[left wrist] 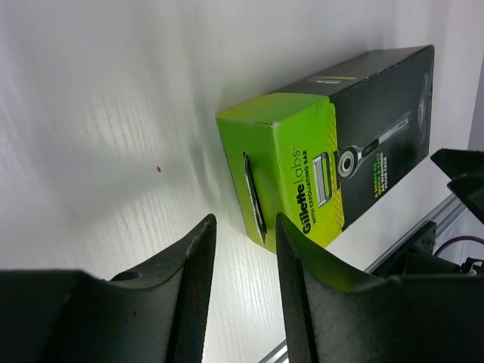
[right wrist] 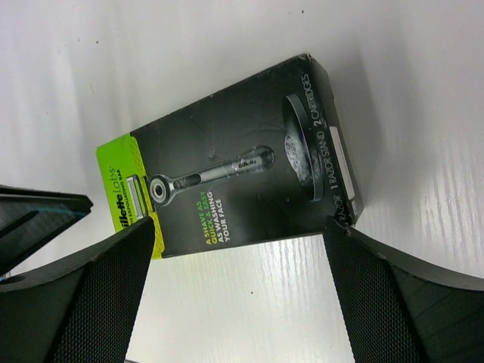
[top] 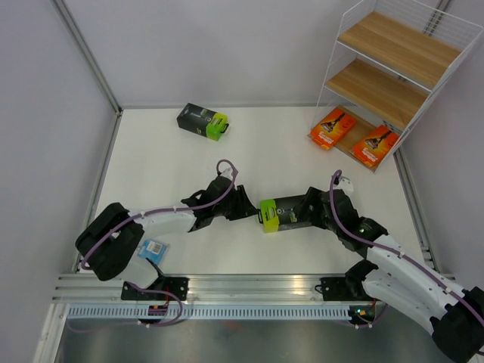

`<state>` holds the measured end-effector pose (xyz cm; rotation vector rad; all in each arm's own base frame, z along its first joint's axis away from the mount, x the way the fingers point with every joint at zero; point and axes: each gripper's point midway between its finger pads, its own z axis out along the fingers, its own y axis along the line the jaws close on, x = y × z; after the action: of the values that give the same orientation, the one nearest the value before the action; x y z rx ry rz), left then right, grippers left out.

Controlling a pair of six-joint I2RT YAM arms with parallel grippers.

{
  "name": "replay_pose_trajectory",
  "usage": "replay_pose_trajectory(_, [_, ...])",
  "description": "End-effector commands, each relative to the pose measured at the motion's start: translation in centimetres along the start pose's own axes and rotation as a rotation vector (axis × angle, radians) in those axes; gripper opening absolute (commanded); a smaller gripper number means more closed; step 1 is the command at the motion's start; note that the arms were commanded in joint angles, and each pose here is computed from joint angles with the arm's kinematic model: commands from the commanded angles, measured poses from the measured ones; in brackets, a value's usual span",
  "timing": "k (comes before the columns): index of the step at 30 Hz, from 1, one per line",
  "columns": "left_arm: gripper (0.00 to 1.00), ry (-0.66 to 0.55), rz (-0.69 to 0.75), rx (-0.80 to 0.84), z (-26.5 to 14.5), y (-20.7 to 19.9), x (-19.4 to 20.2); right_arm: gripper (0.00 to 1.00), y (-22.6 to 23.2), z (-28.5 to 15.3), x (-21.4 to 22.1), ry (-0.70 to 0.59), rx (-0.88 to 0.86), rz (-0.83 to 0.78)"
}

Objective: Place and organize the shaving razors onto the shelf

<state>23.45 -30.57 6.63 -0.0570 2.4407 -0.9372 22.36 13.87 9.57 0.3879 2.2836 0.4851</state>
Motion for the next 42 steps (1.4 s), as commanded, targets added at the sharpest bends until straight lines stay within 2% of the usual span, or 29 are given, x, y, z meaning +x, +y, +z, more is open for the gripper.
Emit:
replay_pose_trajectory(1, [0.43, -0.013, -0.033, 0.08, 0.7, -1.5, -0.6, 0.98, -0.2, -0.3, 0.9, 0.012, -0.027, 0.049])
replay_pose_trajectory(12, [0.36, 0.025, -0.062, 0.076, 2.8, -1.2, 0.1, 0.98, -0.5, 0.0, 1.5, 0.026, -0.021, 0.079])
replay_pose_trajectory(22, [0.31, 0.013, -0.119, 0.209, 3.8, -2.8, 0.3, 0.98, 1.0, 0.9, 3.3, 0.085, -0.121, 0.136])
replay_pose_trajectory(26, [0.24, 0.007, -0.129, 0.238, 4.2, -2.9, 0.4, 0.98, 1.3, 0.5, 3.0, 0.077, -0.131, 0.158])
replay_pose_trajectory(27, [0.14, 0.0, -0.127, 0.245, 4.2, -3.0, 0.2, 0.98, 1.2, 0.4, 2.8, 0.071, -0.128, 0.167])
replay_pose_trajectory(29, [0.02, -0.014, -0.126, 0.254, 4.1, -3.3, -0.1, 0.98, 1.1, 0.0, 2.7, 0.061, -0.128, 0.188])
replay_pose_trajectory(33, [0.02, -0.035, -0.148, 0.226, 3.4, -3.4, -0.8, 0.98, 1.1, -0.8, 2.7, 0.053, -0.142, 0.304])
replay_pose_trajectory(37, [0.02, -0.074, -0.183, 0.173, 1.8, -3.9, -2.3, 0.98, 2.7, -1.5, 2.1, 0.026, -0.266, 0.469])
replay_pose_trajectory(42, [0.02, -0.176, -0.217, 0.094, 0.1, -3.5, -4.0, 0.98, 2.5, -1.6, 2.5, 0.007, -0.324, 0.532])
